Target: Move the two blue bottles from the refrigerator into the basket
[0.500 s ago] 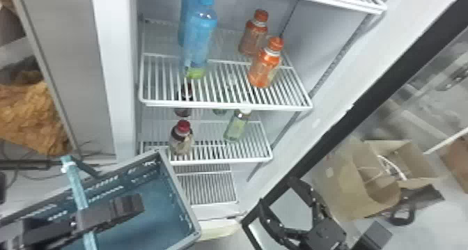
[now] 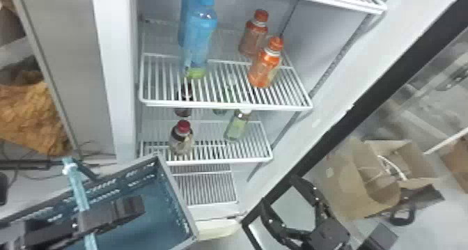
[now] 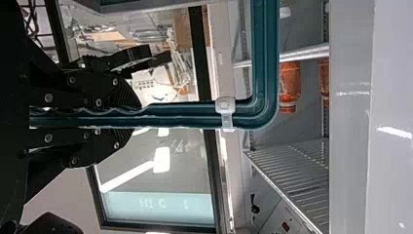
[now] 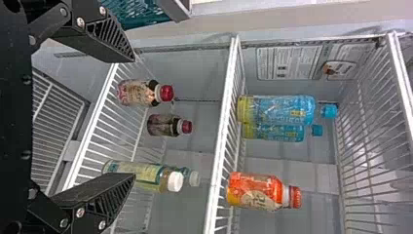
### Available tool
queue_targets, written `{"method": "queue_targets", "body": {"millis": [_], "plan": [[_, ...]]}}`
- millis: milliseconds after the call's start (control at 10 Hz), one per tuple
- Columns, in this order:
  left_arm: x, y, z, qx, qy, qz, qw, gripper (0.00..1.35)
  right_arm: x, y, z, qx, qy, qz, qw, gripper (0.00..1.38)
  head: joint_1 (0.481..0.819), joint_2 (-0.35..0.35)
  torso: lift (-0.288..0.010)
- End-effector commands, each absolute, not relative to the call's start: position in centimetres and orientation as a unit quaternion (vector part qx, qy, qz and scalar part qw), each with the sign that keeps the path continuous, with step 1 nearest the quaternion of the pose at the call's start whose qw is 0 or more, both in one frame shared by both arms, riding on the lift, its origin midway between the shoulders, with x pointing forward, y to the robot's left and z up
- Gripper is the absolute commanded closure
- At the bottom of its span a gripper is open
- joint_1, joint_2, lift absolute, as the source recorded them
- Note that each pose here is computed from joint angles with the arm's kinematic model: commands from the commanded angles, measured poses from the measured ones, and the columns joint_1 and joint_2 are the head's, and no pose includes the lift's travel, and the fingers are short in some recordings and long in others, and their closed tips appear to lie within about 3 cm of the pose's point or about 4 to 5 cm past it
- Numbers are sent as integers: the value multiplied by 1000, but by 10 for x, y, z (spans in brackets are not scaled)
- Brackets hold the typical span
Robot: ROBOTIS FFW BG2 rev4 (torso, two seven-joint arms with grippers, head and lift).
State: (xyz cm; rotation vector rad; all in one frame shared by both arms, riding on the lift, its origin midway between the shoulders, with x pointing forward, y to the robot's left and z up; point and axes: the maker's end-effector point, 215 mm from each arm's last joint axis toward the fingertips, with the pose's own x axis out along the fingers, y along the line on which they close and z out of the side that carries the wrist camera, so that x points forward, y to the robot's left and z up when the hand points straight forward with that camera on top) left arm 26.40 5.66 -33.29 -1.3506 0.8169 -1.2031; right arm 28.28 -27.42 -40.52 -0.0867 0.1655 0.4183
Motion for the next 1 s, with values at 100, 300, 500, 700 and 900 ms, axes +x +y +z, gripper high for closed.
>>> {"method": "queue_targets", "body": {"millis": [100,300,500,700,900], "plan": [[264,57,-333,-570,345,-507,547,1202,280,-276,-397,-46,77,203,975,220,695,-350,-10],[265,55,-331,-569,344,-509,546,1202,290,-265,-377,-41,61,211,975,223,695,-350,-10],[264,57,-333,-570,344,-507,547,1202,309,-247,-356,-36,44,227,972,219,695,-350,-10],[264,57,-333,-570,344,-507,547,1202,330,-231,-350,-25,36,245,968,219,695,-350,-10],[262,57,-334,-572,345,-506,545,1202,352,-234,-336,-26,19,238,971,217,695,-340,-10]]}}
